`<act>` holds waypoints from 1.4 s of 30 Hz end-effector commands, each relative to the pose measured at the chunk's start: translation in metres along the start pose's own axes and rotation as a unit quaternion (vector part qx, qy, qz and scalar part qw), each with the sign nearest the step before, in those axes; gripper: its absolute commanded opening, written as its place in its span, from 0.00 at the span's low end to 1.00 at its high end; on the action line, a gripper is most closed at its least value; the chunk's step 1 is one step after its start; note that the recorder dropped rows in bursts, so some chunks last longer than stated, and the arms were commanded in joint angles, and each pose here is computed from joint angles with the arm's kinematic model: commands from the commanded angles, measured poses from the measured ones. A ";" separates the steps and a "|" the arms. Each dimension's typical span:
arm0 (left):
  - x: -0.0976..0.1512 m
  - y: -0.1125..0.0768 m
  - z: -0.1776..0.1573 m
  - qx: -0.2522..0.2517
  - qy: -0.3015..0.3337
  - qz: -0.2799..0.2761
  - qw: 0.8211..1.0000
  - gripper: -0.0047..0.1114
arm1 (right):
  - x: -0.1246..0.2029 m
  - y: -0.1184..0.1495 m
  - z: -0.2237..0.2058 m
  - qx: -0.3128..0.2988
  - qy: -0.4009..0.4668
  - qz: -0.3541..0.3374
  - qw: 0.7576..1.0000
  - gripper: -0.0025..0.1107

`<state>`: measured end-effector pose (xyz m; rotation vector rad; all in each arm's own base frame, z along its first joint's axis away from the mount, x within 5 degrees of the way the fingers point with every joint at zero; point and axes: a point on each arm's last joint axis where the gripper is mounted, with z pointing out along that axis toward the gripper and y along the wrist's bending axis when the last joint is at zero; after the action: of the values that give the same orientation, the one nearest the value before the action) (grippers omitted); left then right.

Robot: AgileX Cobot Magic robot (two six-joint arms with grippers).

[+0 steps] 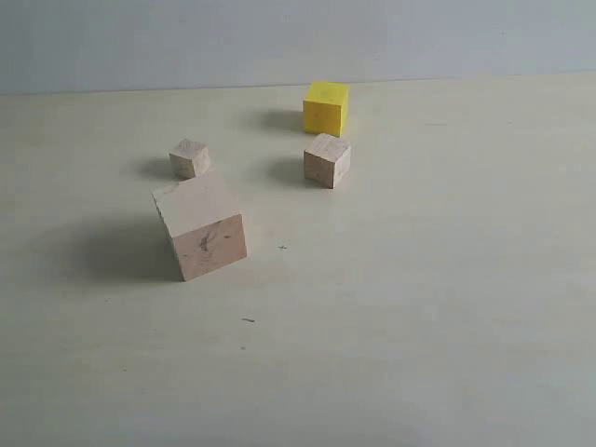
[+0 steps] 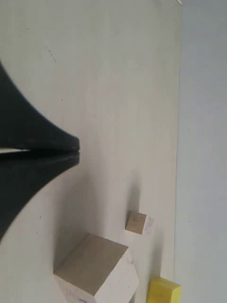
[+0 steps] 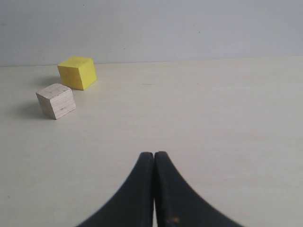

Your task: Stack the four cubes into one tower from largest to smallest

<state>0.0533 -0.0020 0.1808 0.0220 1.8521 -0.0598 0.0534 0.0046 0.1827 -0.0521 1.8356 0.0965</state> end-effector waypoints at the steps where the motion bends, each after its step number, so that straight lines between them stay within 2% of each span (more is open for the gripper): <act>1: 0.000 0.000 0.000 0.000 -0.004 0.000 1.000 0.04 | -0.001 0.000 0.000 -0.001 -0.010 0.002 1.000 0.02; 8: -0.001 0.000 0.000 0.000 -0.001 0.000 1.000 0.04 | -0.001 0.000 0.000 -0.001 -0.010 0.002 1.000 0.02; 19: -0.049 -0.002 -0.006 0.001 -0.015 0.000 1.000 0.04 | -0.001 0.000 0.000 -0.001 -0.010 0.002 1.000 0.02; 32: -0.091 -0.012 -0.002 0.057 -0.011 0.015 0.998 0.04 | -0.001 0.000 0.000 -0.001 -0.010 0.002 1.000 0.02; 42: -0.124 -0.016 0.008 0.058 -0.003 0.016 0.998 0.04 | -0.001 0.000 0.000 -0.001 -0.010 0.002 1.000 0.02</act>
<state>0.0900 -0.0155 0.2880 0.1284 1.8502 -0.1397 0.0534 0.0046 0.1829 -0.0521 1.8335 0.0967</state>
